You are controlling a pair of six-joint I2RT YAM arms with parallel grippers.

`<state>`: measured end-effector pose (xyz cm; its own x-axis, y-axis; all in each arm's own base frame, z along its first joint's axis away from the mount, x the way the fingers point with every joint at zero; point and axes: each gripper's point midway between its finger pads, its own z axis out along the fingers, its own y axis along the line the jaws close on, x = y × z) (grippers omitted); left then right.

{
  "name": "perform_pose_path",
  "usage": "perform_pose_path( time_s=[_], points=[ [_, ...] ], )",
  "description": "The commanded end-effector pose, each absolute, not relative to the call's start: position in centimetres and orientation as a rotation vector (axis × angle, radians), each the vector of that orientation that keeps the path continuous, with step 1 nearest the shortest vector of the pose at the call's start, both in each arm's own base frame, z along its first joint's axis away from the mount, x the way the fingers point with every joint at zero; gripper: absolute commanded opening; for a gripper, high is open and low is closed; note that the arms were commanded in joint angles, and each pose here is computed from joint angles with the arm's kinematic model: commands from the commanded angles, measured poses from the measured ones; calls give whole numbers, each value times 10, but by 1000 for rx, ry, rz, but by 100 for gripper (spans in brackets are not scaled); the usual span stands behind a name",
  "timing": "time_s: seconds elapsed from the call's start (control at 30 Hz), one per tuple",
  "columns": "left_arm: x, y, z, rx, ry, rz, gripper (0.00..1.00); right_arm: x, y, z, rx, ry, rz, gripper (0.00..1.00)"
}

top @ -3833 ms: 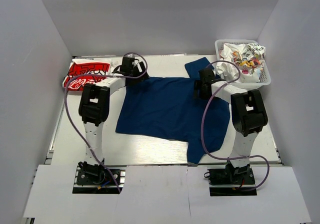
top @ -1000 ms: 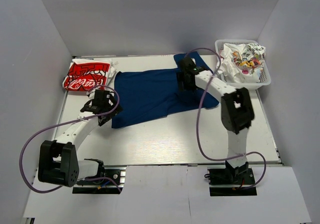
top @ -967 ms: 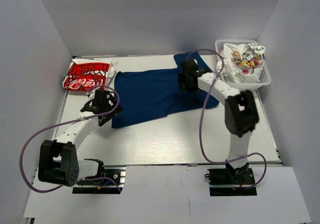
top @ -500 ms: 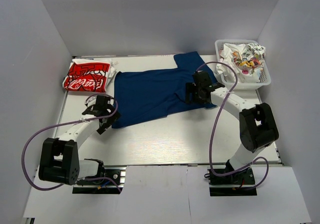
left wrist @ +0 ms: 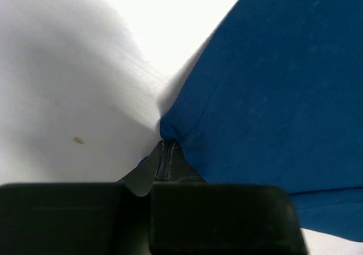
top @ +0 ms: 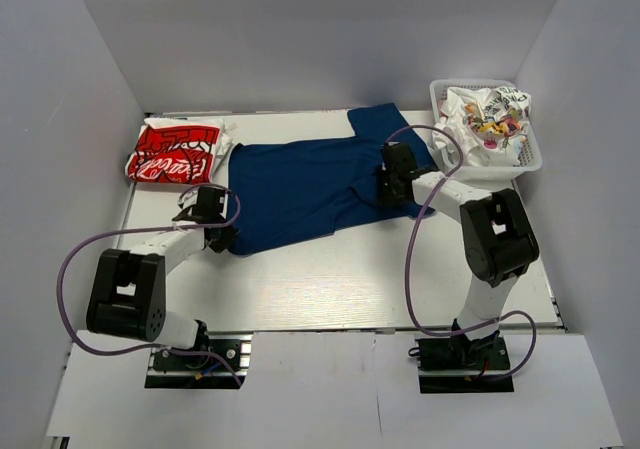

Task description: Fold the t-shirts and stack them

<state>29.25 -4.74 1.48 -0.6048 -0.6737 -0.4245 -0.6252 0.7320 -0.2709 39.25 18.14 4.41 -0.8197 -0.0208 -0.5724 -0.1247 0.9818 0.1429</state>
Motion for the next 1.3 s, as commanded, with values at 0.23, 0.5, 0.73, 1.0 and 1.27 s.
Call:
perform_pose_path(
  time_s=[0.23,0.5,0.73,1.0,1.27],
  points=[
    [302,-45,53,-901,2354,-128,0,404,182,119,-120,2295,305,0],
    [333,-54,167,-736,1981,-373,0,374,130,241,-43,1937,182,0],
    [333,-47,293,-655,1670,-466,0,327,81,377,63,1588,132,0],
    [280,-64,475,-353,1263,-659,0,243,62,532,-22,1234,232,0],
    [180,-65,606,-130,1021,-686,0,132,45,642,-213,930,259,0]
  ],
)
